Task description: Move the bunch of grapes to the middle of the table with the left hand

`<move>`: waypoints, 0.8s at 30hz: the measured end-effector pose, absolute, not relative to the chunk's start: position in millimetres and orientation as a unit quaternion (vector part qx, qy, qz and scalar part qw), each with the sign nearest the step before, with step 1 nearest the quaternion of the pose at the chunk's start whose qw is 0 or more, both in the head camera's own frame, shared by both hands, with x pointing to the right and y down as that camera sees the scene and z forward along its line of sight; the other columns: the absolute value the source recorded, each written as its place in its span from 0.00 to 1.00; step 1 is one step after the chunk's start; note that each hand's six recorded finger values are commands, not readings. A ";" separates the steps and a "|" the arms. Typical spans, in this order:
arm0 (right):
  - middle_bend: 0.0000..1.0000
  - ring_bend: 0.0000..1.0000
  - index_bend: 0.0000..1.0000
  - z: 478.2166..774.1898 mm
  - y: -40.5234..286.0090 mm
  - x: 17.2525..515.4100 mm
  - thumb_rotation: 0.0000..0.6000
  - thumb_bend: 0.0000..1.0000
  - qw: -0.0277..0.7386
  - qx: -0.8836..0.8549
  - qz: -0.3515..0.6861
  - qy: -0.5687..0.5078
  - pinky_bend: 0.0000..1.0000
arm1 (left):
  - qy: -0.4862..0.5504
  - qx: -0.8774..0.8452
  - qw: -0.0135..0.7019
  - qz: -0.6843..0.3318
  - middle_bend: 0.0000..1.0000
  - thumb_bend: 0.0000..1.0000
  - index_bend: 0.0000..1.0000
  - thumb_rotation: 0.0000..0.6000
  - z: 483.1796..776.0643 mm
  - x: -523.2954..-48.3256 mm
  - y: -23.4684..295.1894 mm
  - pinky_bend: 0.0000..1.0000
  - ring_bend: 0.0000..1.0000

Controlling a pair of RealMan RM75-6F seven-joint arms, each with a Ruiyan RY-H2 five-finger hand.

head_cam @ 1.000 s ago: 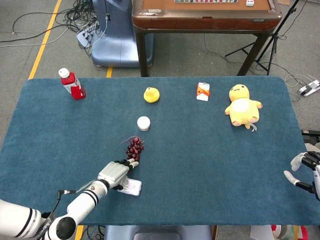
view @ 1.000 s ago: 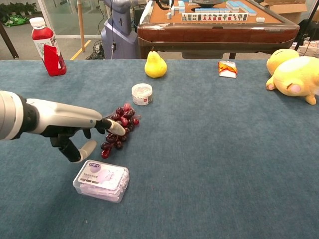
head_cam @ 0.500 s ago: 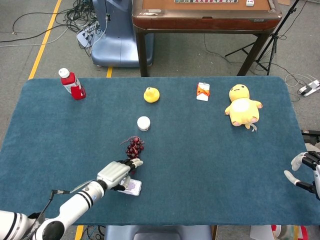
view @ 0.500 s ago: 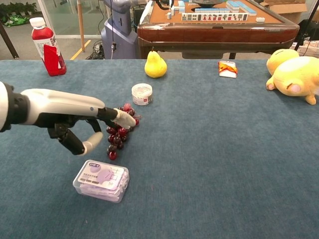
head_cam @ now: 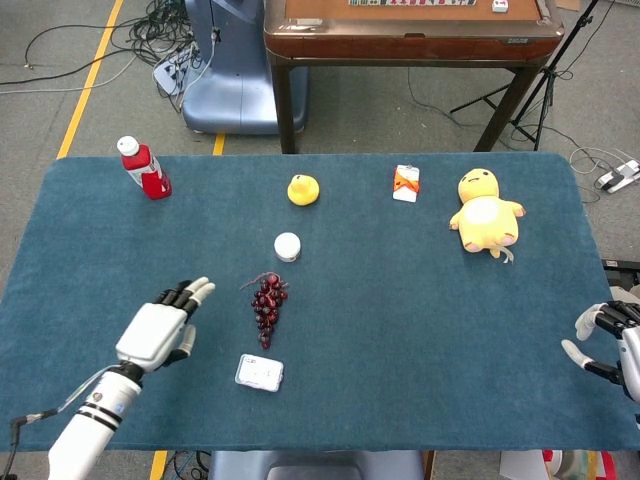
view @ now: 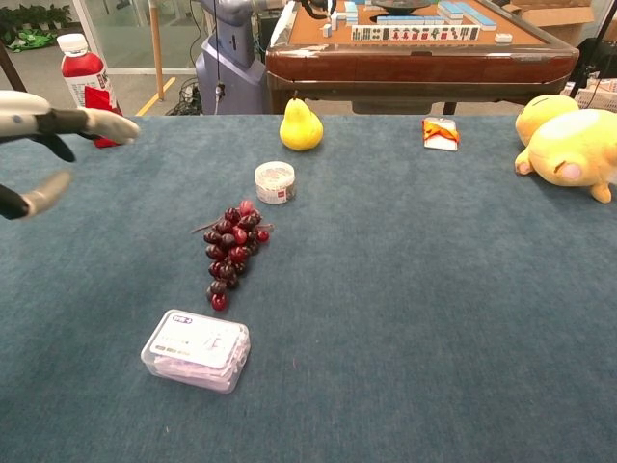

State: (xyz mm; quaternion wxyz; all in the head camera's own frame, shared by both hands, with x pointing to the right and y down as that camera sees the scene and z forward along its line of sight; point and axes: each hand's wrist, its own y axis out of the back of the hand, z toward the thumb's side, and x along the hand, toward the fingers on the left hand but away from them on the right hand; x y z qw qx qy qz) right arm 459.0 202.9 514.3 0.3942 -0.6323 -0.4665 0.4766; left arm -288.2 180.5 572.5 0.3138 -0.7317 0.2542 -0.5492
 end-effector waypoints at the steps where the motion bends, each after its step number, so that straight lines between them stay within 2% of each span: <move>1: 0.56 0.41 0.66 515.4 202.8 457.6 1.00 0.13 0.397 -0.633 0.475 -0.464 0.43 | 0.264 -0.719 0.321 -0.558 0.00 0.63 0.02 1.00 570.7 -297.9 181.2 0.15 0.02; 4: 0.56 0.41 0.66 518.0 202.6 453.9 1.00 0.13 0.401 -0.635 0.472 -0.462 0.43 | 0.292 -0.676 0.349 -0.580 0.00 0.59 0.02 1.00 564.5 -328.6 187.0 0.15 0.01; 9: 0.56 0.41 0.66 522.1 201.6 446.8 1.00 0.10 0.408 -0.639 0.462 -0.461 0.43 | 0.317 -0.613 0.393 -0.608 0.00 0.58 0.02 1.00 558.4 -371.2 207.4 0.15 0.00; 13: 0.56 0.41 0.65 525.3 200.6 442.2 1.00 0.00 0.417 -0.641 0.455 -0.457 0.43 | 0.331 -0.584 0.421 -0.610 0.00 0.57 0.04 1.00 555.0 -387.6 221.5 0.15 0.00; 24: 0.56 0.41 0.63 537.4 202.2 440.3 1.00 0.00 0.421 -0.636 0.469 -0.445 0.43 | 0.365 -0.556 0.435 -0.606 0.00 0.55 0.06 1.00 557.2 -423.8 247.8 0.15 0.00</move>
